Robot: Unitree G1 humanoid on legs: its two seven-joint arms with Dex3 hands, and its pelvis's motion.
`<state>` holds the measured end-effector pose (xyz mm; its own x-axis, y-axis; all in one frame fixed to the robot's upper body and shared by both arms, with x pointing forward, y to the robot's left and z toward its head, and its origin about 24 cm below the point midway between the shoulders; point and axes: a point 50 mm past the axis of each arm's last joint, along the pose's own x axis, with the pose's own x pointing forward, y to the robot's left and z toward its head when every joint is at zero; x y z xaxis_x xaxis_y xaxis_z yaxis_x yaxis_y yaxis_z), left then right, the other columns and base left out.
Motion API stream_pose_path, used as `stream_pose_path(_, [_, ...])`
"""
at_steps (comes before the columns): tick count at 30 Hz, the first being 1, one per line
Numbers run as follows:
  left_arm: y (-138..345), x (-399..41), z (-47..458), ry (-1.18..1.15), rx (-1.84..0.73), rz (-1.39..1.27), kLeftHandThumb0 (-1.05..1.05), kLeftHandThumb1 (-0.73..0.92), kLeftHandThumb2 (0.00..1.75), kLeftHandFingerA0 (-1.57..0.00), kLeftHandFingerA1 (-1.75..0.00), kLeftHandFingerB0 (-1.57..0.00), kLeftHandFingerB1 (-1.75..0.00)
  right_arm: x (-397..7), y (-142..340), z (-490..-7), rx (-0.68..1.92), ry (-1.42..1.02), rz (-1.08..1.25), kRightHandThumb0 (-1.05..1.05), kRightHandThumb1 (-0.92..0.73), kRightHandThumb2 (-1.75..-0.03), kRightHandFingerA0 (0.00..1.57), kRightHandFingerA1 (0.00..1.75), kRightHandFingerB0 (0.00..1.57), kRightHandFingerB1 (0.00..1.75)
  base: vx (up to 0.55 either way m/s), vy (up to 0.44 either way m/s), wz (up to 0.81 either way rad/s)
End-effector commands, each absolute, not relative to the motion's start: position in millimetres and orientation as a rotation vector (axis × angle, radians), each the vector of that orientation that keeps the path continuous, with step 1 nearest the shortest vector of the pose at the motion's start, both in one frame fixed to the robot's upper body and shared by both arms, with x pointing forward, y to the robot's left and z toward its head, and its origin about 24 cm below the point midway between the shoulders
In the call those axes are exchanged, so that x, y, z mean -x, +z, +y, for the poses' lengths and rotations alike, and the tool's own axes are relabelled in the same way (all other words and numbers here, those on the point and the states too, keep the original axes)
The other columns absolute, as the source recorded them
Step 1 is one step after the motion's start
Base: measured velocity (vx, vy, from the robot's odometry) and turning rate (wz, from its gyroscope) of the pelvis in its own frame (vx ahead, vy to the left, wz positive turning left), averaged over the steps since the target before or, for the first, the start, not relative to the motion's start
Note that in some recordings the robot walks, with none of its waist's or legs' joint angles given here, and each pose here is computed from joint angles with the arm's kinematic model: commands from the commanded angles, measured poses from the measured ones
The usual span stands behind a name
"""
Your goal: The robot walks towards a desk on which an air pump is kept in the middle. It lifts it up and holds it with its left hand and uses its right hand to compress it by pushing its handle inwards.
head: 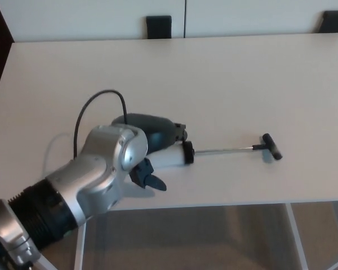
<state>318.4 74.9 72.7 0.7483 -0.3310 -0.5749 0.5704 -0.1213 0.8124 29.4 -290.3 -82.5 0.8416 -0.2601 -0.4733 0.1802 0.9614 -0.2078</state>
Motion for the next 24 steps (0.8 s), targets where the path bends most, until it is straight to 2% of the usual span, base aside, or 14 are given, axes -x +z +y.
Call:
stream_pose_path(1, [42, -308, 78, -0.810, -1.628, 0.141, -0.49, 0.55, 0.56, -0.50, -0.42, -0.25, -0.30, -30, -77, -293, 0.169, -0.215, 0.489, -0.30, -0.65, -0.59, 0.92, 0.56, 0.57, 0.43, 0.00, 0.000, 0.00])
stream_pose_path(2, [34, -306, 78, -0.806, -1.665, 0.114, -0.44, 0.60, 0.59, -0.60, -0.43, -0.28, -0.31, -29, -77, -293, 0.170, -0.216, 0.489, -0.30, -0.65, -0.59, 0.93, 0.54, 0.57, 0.42, 0.00, 0.000, 0.00])
stream_pose_path(8, [15, -303, 78, -0.794, -1.748, 0.054, -0.43, 0.61, 0.60, -0.59, -0.44, -0.26, -0.30, -28, -75, -293, 0.166, -0.223, 0.498, -0.29, -0.65, -0.59, 0.93, 0.53, 0.58, 0.42, 0.00, 0.000, 0.00])
stream_pose_path(9, [11, -303, 78, -0.790, -1.772, 0.040, -0.53, 0.50, 0.78, -0.59, -0.57, -0.18, -0.40, -28, -75, -293, 0.156, -0.222, 0.493, -0.29, -0.64, -0.59, 0.94, 0.55, 0.59, 0.43, 0.00, 0.000, 0.00])
stream_pose_path(10, [8, -304, 78, -0.787, -1.789, 0.030, -0.53, 0.50, 0.78, -0.59, -0.57, -0.18, -0.40, -29, -75, -292, 0.149, -0.221, 0.489, -0.29, -0.64, -0.59, 0.94, 0.55, 0.59, 0.43, 0.00, 0.000, 0.00])
stream_pose_path(11, [4, -305, 79, -0.781, -1.805, 0.026, -0.48, 0.48, 0.76, -0.66, -0.67, -0.17, -0.39, -28, -75, -293, 0.145, -0.220, 0.488, -0.30, -0.64, -0.59, 0.94, 0.54, 0.59, 0.43, 0.00, 0.000, 0.00])
stream_pose_path(13, [0, -306, 79, -0.774, -1.817, 0.022, -0.48, 0.48, 0.76, -0.66, -0.67, -0.17, -0.39, -28, -75, -293, 0.142, -0.220, 0.488, -0.30, -0.64, -0.59, 0.94, 0.54, 0.59, 0.43, 0.00, 0.000, 0.00])
stream_pose_path(14, [-2, -309, 80, -0.755, -1.851, 0.017, -0.37, 0.56, 0.57, -0.79, -0.96, -0.26, -0.30, -27, -75, -293, 0.143, -0.221, 0.484, -0.31, -0.64, -0.59, 0.94, 0.54, 0.59, 0.43, 0.00, 0.000, 0.00])
stream_pose_path(17, [-4, -313, 80, -0.733, -1.892, 0.006, -0.37, 0.56, 0.57, -0.79, -0.96, -0.26, -0.30, -27, -75, -294, 0.143, -0.222, 0.479, -0.31, -0.64, -0.59, 0.94, 0.54, 0.59, 0.43, 0.00, 0.000, 0.00])
stream_pose_path(18, [-3, -317, 82, -0.706, -1.947, -0.021, -0.26, 0.57, 0.58, -0.76, -1.31, -0.37, -0.34, -28, -75, -294, 0.140, -0.225, 0.476, -0.33, -0.63, -0.60, 0.94, 0.54, 0.59, 0.43, 0.00, 0.000, 0.00])
stream_pose_path(20, [-3, -321, 84, -0.678, -2.005, -0.055, -0.26, 0.57, 0.58, -0.76, -1.31, -0.37, -0.34, -29, -75, -294, 0.135, -0.227, 0.474, -0.33, -0.63, -0.60, 0.94, 0.54, 0.59, 0.43, 0.00, 0.000, 0.00])
stream_pose_path(21, [-3, -324, 86, -0.665, -2.015, -0.075, -0.24, 0.53, 0.57, -0.76, -1.35, -0.67, -0.47, -30, -73, -293, 0.135, -0.225, 0.467, -0.32, -0.64, -0.60, 0.95, 0.55, 0.59, 0.43, 0.00, 0.000, 0.00])
stream_pose_path(23, [-3, -326, 88, -0.654, -2.014, -0.092, -0.24, 0.53, 0.57, -0.76, -1.35, -0.67, -0.47, -32, -72, -293, 0.136, -0.223, 0.459, -0.32, -0.64, -0.60, 0.95, 0.55, 0.59, 0.43, 0.00, 0.000, 0.00])
stream_pose_path(24, [-2, -327, 90, -0.637, -1.993, -0.112, -0.29, 0.52, 0.56, -0.75, -1.44, -0.74, -0.51, -33, -71, -292, 0.139, -0.222, 0.454, -0.32, -0.64, -0.60, 0.94, 0.55, 0.59, 0.43, 0.00, 0.000, 0.00])
